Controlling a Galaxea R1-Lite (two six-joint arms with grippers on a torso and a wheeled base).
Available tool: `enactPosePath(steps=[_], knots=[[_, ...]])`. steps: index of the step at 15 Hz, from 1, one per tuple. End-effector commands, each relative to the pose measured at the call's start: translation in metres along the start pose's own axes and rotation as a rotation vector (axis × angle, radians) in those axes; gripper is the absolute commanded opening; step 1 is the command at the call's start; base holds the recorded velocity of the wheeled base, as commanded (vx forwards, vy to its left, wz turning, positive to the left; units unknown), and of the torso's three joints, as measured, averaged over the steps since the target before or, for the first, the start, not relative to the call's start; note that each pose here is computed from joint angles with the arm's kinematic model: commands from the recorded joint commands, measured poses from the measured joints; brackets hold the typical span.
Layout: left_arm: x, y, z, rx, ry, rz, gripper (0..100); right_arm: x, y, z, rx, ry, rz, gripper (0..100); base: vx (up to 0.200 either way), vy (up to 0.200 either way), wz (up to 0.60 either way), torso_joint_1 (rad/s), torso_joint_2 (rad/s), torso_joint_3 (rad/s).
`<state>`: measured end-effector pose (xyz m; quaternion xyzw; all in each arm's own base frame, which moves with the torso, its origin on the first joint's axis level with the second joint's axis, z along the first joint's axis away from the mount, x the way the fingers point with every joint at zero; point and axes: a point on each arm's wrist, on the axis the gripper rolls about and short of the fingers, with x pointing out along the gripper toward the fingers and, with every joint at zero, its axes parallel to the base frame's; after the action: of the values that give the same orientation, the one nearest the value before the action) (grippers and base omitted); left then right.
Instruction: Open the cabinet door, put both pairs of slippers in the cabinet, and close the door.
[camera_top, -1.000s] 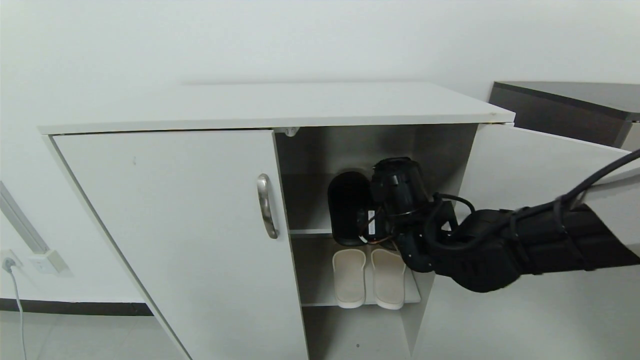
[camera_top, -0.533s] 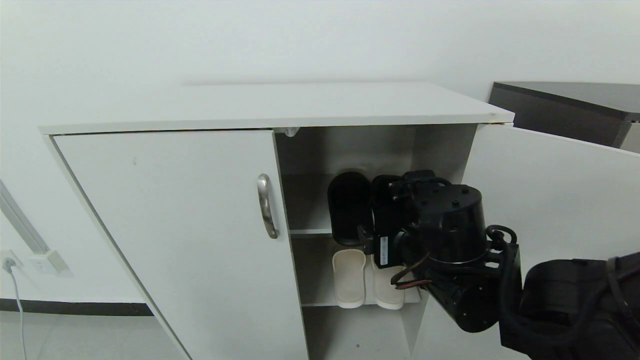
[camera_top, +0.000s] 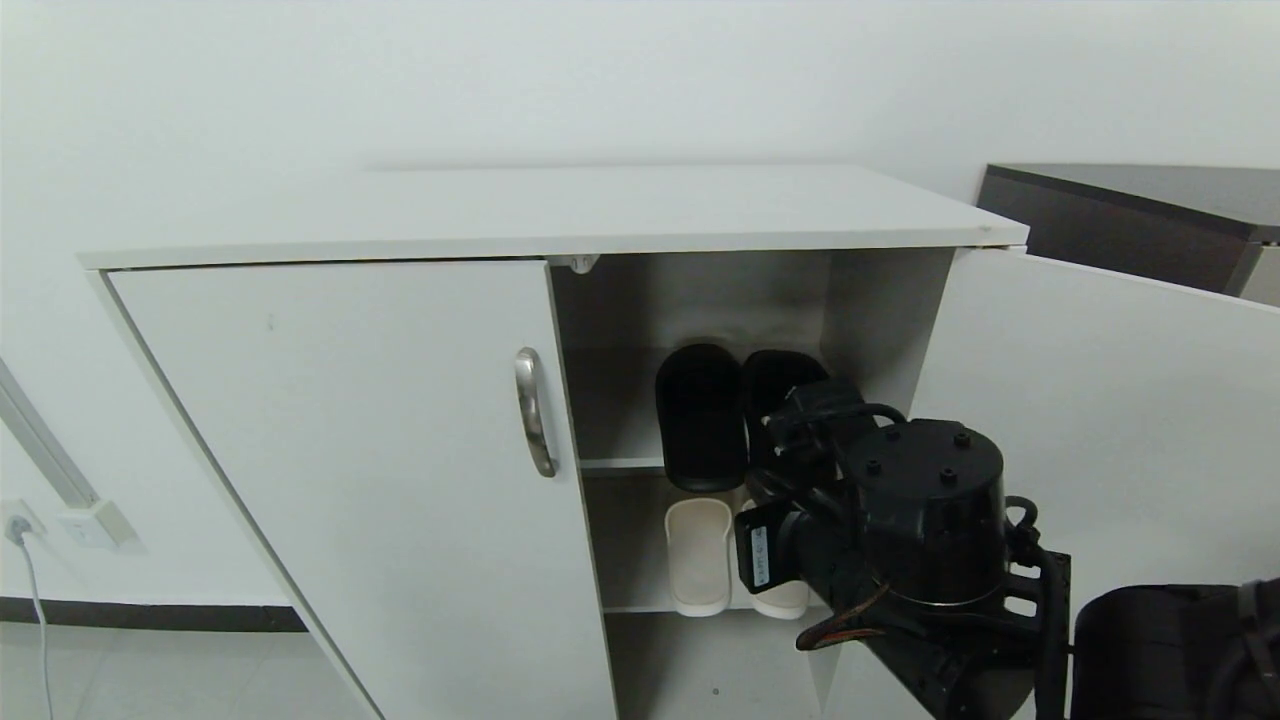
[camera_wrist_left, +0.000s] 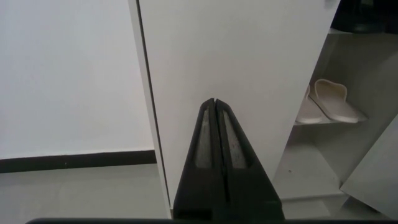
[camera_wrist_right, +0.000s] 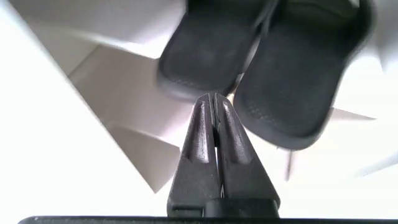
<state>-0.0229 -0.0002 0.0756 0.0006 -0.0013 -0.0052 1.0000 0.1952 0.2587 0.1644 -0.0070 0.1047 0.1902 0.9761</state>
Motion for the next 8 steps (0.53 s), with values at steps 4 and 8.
enactPosePath(steps=[4,8], knots=[[0.0001,0.0000,0.0001,-0.001,0.001,0.000,0,0.0019,0.0008,-0.0079,-0.012,0.023,-0.001,0,-0.200,0.000,0.00,0.011,0.00,0.001],[0.0001,0.0000,0.0001,-0.001,0.001,0.000,0,0.0014,-0.0017,-0.0140,-0.021,0.043,-0.007,0,-0.200,0.000,0.00,0.000,0.00,0.001]])
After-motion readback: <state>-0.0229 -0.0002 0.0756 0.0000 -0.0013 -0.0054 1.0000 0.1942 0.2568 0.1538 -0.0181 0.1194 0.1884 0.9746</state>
